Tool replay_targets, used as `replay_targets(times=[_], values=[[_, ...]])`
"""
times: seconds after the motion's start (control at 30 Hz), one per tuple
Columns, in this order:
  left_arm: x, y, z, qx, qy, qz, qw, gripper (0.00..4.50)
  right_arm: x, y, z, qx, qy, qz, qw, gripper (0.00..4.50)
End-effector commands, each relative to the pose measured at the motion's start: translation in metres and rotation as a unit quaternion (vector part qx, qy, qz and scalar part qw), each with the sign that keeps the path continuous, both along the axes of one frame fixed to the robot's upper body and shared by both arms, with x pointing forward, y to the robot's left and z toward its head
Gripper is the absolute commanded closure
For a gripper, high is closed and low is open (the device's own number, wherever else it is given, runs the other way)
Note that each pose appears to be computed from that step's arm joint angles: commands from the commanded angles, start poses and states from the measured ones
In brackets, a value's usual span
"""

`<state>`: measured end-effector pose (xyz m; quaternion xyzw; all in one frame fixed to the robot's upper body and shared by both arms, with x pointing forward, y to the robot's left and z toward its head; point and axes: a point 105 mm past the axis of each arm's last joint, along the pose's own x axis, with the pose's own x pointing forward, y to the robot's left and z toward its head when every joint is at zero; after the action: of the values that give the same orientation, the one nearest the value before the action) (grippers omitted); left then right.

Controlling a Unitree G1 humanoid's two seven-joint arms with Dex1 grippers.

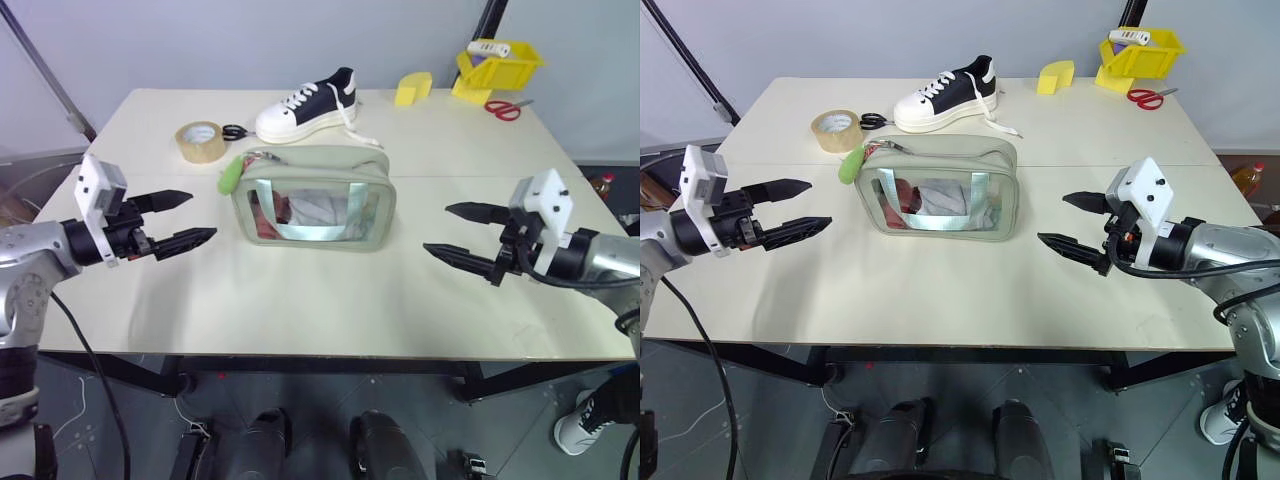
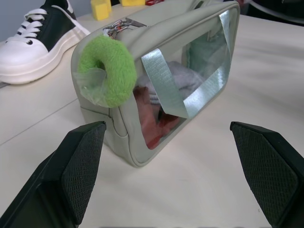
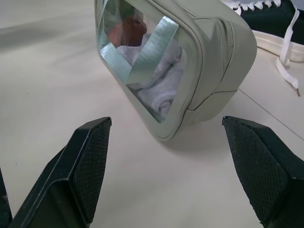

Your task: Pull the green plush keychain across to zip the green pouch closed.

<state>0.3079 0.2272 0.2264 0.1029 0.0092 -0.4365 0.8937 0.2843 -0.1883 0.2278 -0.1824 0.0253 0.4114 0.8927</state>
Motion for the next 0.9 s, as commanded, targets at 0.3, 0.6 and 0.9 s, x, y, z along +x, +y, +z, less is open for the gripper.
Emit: replay_targets(times=[0.3, 0.6, 0.9], values=[[-0.002, 0.002, 0.008, -0.003, -0.009, 0.002, 1.000, 0.04, 0.000, 0.001, 0.008, 0.002, -0.020, 0.006, 1.000, 0.62], [-0.003, 0.006, 0.003, 0.004, -0.005, 0.004, 1.000, 0.04, 0.001, 0.003, 0.010, 0.002, -0.022, 0.009, 1.000, 0.62], [-0.006, 0.020, -0.009, 0.014, 0.011, 0.024, 1.000, 0.04, -0.001, 0.008, 0.015, -0.001, -0.027, 0.023, 0.999, 0.62]])
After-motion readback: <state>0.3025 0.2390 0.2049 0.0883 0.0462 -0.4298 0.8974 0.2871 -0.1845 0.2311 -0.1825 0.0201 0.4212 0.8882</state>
